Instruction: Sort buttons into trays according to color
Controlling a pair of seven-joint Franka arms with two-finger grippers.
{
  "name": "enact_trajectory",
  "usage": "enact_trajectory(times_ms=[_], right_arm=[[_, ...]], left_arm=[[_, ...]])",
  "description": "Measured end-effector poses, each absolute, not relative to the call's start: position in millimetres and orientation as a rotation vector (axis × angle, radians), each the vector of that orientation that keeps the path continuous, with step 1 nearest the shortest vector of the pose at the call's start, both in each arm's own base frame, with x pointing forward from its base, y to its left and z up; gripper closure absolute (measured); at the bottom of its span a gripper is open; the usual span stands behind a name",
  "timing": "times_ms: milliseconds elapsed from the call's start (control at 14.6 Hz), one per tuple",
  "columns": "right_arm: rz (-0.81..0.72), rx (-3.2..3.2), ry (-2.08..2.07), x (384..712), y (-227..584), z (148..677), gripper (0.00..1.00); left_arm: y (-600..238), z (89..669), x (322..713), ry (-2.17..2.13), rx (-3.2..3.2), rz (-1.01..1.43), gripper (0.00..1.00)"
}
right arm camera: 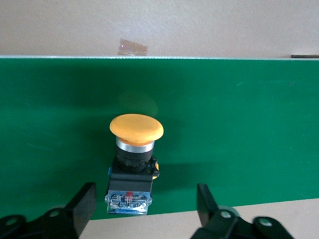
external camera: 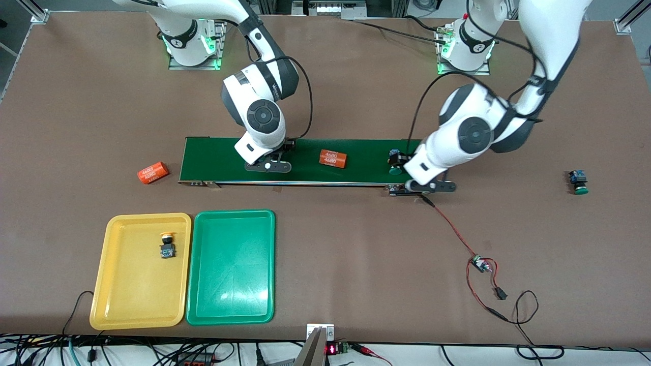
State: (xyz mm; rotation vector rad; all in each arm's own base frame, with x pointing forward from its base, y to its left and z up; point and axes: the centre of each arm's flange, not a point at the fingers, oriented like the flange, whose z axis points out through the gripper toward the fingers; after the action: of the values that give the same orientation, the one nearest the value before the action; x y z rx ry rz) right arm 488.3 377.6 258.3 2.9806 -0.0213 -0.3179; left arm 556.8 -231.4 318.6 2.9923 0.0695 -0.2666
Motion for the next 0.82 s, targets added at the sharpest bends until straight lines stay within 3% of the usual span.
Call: enact_trajectory(times_ms=[275,550,825], right_arm=[[-0.326,2.972,-0.038,489.7,370.5,254.6,0.58],[-0.312,2.979,-0.072,500.2,360.6,258.5,0.59],[-0.201,3.049,-0.175,556.8,342.3,320.9,0.59]], left_arm=[[-145.8,344.2,578.8,0.285,3.036,-0.23,0.0],[-12.0,322.4,593.4,0.386,3.06,-0.27,0.0],[138.4,287.5,579.9,0.23,3.132,-0.298,0.0]])
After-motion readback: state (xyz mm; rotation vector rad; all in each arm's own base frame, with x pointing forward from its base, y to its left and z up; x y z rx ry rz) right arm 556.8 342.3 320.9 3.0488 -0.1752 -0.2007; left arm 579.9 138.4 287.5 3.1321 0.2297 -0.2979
